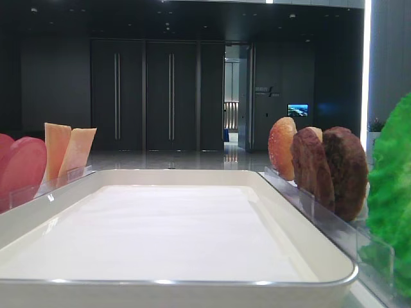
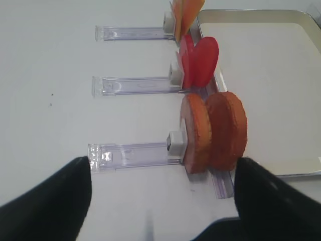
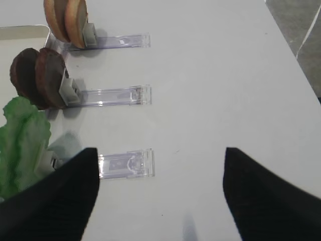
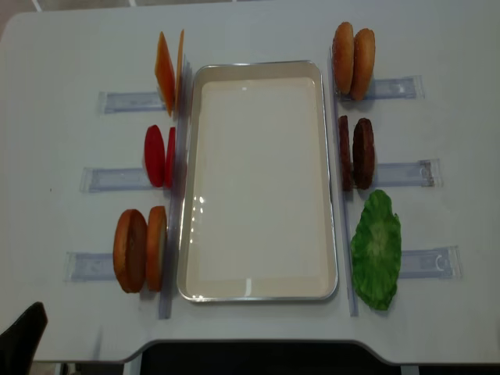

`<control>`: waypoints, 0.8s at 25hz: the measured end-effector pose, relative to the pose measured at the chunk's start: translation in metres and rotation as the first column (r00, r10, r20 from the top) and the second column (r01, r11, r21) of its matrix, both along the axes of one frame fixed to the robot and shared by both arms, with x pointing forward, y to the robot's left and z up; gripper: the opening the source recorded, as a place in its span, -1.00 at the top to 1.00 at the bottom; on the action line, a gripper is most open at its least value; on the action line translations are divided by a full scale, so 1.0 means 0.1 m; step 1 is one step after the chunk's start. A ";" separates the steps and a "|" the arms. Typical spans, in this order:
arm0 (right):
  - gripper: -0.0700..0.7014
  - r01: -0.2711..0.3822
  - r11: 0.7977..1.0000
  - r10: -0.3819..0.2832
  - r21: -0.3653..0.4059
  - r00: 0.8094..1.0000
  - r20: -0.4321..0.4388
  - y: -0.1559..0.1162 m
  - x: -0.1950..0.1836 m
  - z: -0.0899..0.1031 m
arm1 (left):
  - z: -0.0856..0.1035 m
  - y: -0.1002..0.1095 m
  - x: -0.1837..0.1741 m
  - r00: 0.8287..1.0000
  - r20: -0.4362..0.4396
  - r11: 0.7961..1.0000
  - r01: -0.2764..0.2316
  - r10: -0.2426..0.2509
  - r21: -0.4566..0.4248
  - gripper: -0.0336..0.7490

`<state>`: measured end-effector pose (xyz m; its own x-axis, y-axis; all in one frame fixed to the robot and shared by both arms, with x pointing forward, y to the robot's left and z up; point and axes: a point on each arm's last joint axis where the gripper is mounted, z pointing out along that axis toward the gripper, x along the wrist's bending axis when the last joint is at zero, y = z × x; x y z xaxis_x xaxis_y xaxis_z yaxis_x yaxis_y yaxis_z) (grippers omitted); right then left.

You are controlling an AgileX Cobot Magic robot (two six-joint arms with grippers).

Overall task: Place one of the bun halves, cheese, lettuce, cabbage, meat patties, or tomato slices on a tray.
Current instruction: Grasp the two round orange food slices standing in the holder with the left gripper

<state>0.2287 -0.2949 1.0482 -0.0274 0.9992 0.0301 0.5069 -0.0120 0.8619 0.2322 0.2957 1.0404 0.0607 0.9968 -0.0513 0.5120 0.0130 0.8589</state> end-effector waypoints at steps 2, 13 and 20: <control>-0.46 0.000 1.000 0.000 0.000 1.000 0.000 0.00 0.00 0.00 | 0.00 0.00 0.00 1.000 0.000 1.000 0.000 0.000 0.000 -0.85; -0.46 0.000 1.000 0.000 0.000 1.000 0.000 0.00 0.00 0.00 | 0.00 0.00 0.00 1.000 0.000 1.000 0.000 0.000 0.000 -0.73; -0.46 0.000 1.000 0.000 0.000 1.000 0.000 0.00 0.00 0.00 | 0.04 0.00 -0.01 1.000 0.006 1.000 0.000 0.000 0.000 -0.60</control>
<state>0.2287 -0.2949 1.0482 -0.0274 0.9992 0.0301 0.5069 -0.0120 0.8619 0.2314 0.2957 1.0443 0.0611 0.9968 -0.0509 0.5068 0.0130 0.8620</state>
